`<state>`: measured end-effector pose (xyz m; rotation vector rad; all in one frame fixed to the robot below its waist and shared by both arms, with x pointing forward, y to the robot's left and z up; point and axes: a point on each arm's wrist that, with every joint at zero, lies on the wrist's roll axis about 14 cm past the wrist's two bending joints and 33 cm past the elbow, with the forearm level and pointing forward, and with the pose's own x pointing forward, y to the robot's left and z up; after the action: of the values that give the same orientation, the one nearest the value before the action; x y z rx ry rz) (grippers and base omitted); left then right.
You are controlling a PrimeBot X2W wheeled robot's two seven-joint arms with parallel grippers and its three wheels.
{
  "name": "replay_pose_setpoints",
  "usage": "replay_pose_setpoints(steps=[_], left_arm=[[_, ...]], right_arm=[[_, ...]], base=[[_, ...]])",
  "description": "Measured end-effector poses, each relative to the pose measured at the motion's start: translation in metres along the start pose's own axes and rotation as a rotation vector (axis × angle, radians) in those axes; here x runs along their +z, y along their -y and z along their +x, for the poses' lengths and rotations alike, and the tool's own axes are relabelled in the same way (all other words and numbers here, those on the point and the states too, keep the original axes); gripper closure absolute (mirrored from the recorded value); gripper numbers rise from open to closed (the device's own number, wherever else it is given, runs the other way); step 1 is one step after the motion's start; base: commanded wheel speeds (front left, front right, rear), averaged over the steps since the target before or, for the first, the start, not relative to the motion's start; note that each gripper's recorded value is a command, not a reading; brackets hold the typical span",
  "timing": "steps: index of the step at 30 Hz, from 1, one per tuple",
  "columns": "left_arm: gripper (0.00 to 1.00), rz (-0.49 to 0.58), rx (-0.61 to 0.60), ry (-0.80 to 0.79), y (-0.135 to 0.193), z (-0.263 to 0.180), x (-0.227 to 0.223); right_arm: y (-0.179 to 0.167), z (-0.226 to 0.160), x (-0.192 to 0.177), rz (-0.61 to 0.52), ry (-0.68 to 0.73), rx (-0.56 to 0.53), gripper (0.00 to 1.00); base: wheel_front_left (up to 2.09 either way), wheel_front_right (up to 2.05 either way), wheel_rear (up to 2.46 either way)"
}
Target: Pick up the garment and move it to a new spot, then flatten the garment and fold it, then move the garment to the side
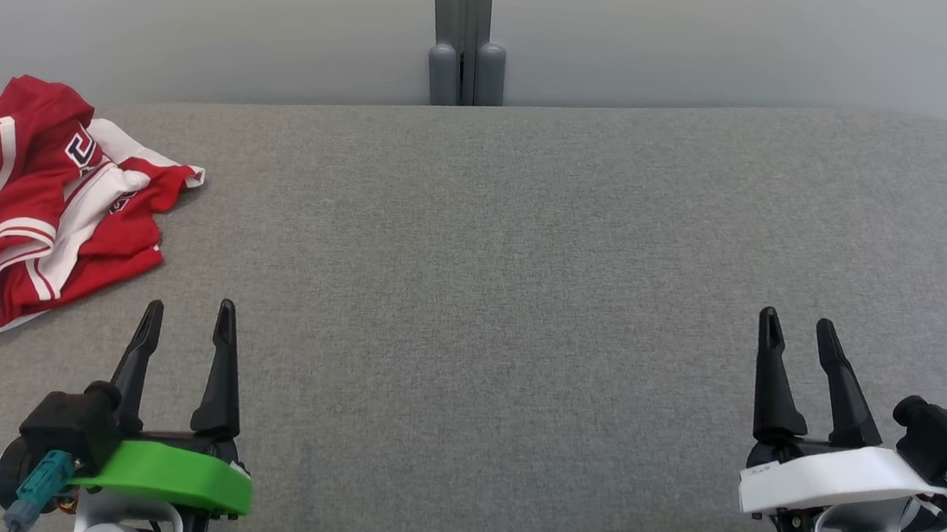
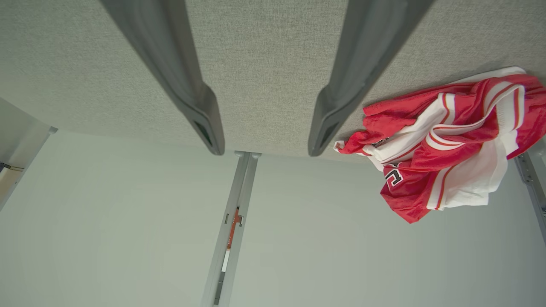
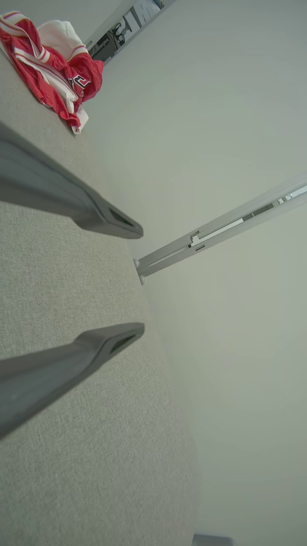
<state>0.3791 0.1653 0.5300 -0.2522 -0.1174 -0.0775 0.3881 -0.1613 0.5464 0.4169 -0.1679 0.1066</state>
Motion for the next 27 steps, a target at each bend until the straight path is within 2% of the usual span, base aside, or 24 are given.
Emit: replay_pose_setpoints(steps=[19,27], left_arm=[[0.0,0.152,-0.001,0.012,-0.0021,0.0001,-0.0013],[0.0,0.174,0.009,0.027,-0.0071,-0.0008,0.0027]], right_arm=[[-0.0029,0.0031,0.002,-0.178,0.017,0.033,0.0],[-0.0032,0.0021,0.0009,-0.232,0.017,0.042,0.0]], base=[[0.0,0.0,0.0],[0.0,0.0,0.0]])
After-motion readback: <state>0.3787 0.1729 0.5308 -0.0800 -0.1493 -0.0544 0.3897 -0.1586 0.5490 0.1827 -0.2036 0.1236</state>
